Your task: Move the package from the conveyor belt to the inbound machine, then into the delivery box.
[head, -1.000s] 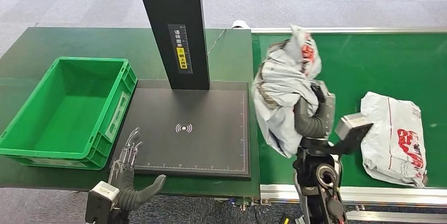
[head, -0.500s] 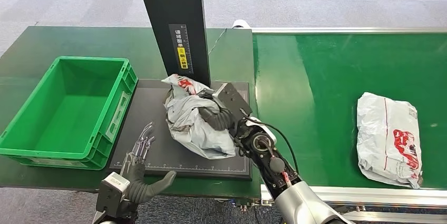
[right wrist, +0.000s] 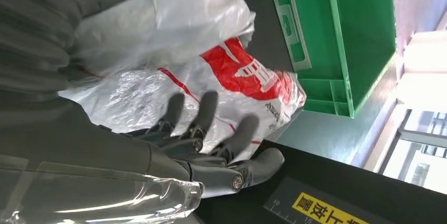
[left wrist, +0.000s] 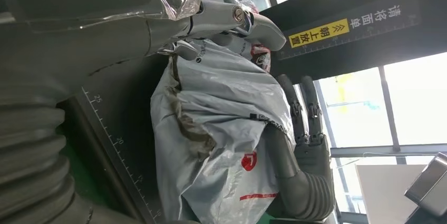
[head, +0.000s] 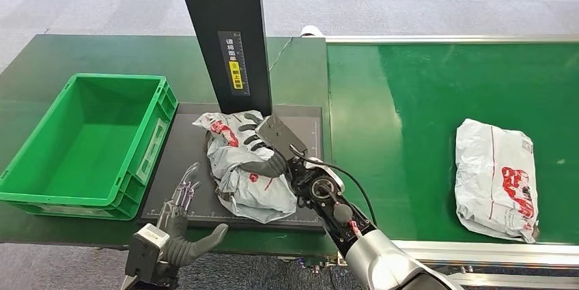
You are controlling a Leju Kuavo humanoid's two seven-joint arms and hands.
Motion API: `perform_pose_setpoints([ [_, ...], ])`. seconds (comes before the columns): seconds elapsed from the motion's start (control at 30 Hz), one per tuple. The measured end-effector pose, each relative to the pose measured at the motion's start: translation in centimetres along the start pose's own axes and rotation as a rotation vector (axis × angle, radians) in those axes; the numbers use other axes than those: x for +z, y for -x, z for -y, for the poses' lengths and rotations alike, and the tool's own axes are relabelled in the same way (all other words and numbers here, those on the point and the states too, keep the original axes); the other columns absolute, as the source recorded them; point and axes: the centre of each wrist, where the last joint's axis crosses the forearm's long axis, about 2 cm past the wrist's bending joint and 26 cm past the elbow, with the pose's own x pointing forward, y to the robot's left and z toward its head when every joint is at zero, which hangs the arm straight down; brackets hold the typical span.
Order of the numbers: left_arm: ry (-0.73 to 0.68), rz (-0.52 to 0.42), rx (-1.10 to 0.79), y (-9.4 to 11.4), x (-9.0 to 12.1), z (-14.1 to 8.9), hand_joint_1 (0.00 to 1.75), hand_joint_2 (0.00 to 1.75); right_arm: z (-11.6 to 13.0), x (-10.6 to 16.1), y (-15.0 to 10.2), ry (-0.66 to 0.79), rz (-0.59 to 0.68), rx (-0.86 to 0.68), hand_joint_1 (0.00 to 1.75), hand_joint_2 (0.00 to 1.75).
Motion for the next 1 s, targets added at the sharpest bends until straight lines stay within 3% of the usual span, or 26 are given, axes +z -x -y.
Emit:
perform_pose_setpoints([
  [0.53,-0.002,-0.003,0.001,0.0,0.2,0.0,0.00,1.75,0.0,0.1,0.3,0.009,-0.002,-0.004,0.00,1.75],
  [0.73,-0.045,-0.003,-0.003,0.2,1.1,0.0,0.00,1.75,-0.4,1.7,0.6,0.075,0.274,-0.169,0.00,1.75],
  [1.0,-0.079,-0.009,-0.013,0.1,2.8,-0.4,0.00,1.75,-0.9,8.6,2.2,0.249,0.451,-0.478,0.00,1.75],
])
